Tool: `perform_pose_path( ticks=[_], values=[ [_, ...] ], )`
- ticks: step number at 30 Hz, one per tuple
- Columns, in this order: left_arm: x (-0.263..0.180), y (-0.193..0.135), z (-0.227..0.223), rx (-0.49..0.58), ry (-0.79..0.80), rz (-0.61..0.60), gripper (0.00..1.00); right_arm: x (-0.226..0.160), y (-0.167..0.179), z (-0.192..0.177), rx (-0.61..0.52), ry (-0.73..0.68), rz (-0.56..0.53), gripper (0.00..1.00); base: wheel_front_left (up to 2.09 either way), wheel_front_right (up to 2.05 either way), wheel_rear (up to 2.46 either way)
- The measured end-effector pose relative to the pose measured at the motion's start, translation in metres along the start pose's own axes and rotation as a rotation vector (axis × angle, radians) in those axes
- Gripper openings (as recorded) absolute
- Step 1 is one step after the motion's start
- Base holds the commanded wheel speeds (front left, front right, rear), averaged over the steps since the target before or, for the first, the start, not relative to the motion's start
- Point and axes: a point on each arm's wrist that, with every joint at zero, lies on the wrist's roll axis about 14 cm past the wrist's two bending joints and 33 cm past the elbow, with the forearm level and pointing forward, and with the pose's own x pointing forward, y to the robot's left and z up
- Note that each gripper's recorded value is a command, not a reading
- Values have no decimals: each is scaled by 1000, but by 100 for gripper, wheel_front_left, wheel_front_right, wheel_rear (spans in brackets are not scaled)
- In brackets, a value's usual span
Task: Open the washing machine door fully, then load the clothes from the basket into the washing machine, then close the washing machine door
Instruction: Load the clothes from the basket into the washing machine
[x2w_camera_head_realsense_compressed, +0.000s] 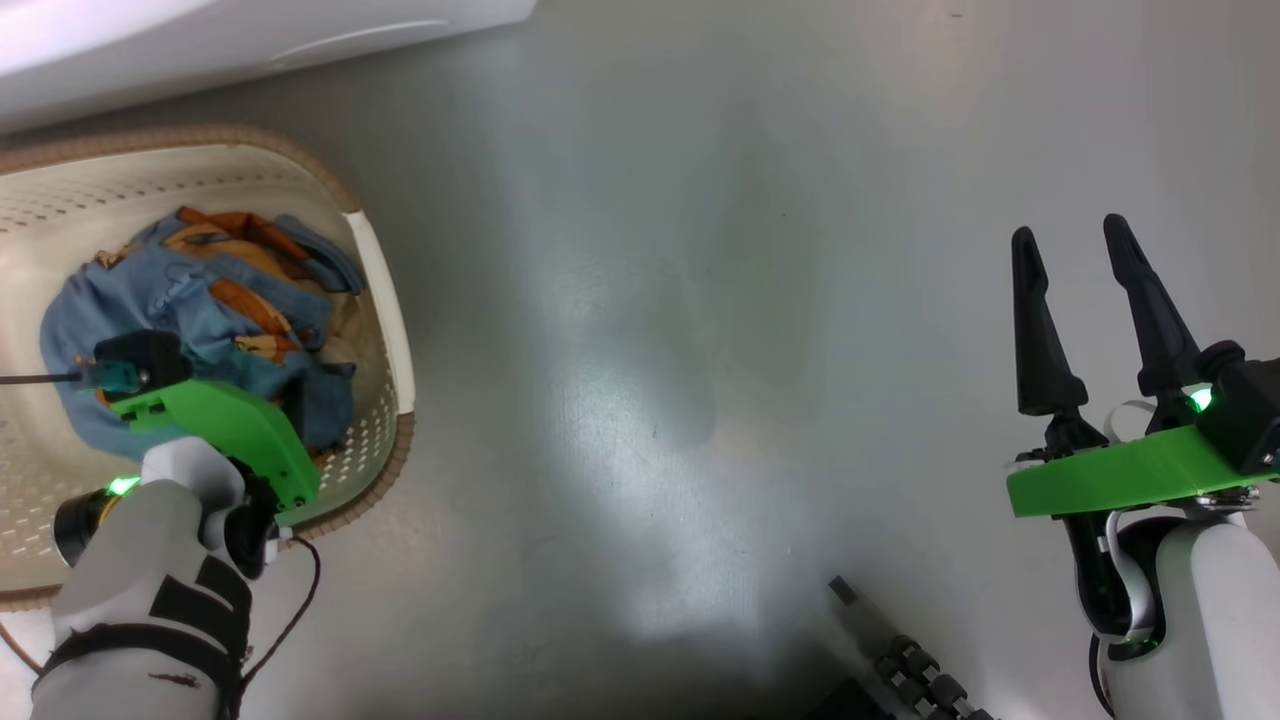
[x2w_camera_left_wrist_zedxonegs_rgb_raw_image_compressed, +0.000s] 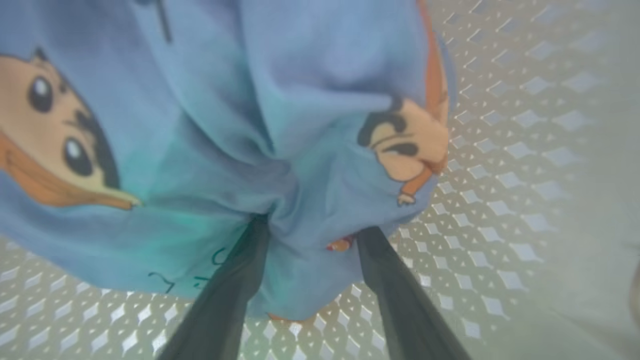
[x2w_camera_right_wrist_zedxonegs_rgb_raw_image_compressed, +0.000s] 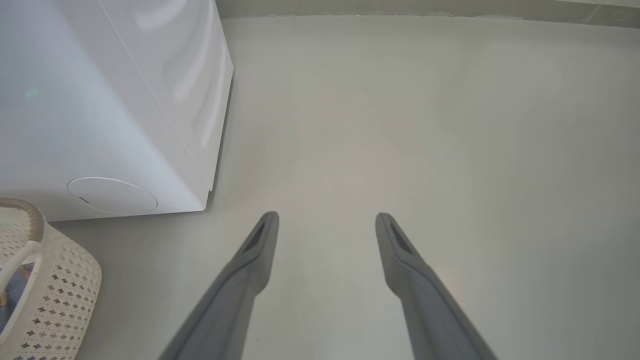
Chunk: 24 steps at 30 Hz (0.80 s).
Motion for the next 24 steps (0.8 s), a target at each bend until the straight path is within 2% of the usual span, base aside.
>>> perform_pose_path(
  ticks=[1, 2, 13, 24],
  values=[
    [1, 0, -1, 1, 2, 2, 17, 1, -1, 0, -1, 0, -2, 100, 0, 0, 0],
    [1, 1, -1, 0, 1, 5, 0, 1, -1, 0, -1, -2, -2, 100, 0, 0, 0],
    [-15, 3, 24, -60, -149, -4, 0, 3, 2, 11, 7, -38, 4, 100, 0, 0, 0],
    [-52, 5, 42, -40, -341, -21, 0, -2, 10, 35, 24, -89, 26, 100, 0, 0, 0]
  ],
)
